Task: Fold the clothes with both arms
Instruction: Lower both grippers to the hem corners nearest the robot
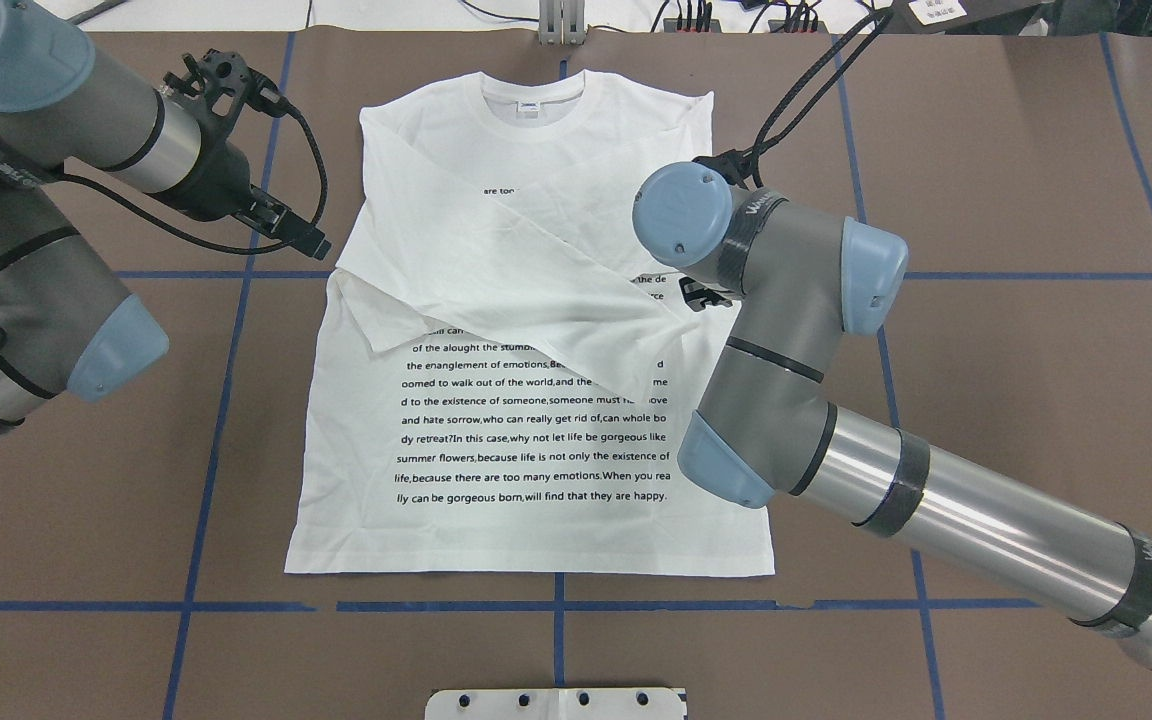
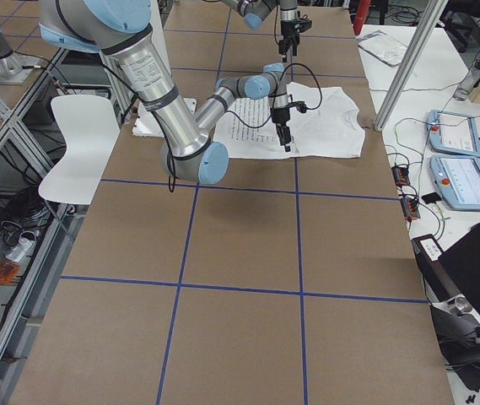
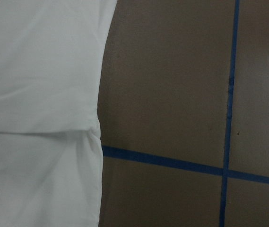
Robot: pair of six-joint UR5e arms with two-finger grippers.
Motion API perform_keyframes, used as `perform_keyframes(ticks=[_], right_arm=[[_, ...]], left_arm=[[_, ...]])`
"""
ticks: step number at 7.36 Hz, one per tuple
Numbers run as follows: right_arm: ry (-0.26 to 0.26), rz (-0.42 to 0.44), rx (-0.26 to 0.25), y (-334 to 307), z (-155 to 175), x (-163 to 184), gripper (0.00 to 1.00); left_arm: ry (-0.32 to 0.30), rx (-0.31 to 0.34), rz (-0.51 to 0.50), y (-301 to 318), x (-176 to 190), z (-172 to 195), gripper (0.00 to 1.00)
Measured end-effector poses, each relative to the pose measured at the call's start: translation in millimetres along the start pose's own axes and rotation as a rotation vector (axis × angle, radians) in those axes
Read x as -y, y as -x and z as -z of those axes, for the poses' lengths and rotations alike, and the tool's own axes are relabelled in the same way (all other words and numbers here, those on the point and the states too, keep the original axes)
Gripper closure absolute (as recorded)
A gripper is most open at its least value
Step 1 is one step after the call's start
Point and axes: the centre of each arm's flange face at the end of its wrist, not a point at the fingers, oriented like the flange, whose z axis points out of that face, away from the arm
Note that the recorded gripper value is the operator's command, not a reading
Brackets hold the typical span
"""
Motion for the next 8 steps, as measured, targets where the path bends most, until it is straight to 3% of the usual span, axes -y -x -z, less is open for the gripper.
perform_keyframes(ticks=[2, 4, 8], right_arm=[[-0.023, -0.083, 0.144, -8, 15, -6, 0.0], [-0.017, -0.174, 0.256, -27, 22, -45, 0.0], [0.02, -0.314, 0.347, -24, 46, -165, 0.0]], left_arm=[[-0.007, 0.0, 0.04, -3, -5, 8, 0.0], [-0.009, -0.002, 0.12, -3, -35, 22, 0.0], [0.032, 0.021, 0.324, -64, -141, 16, 0.0]])
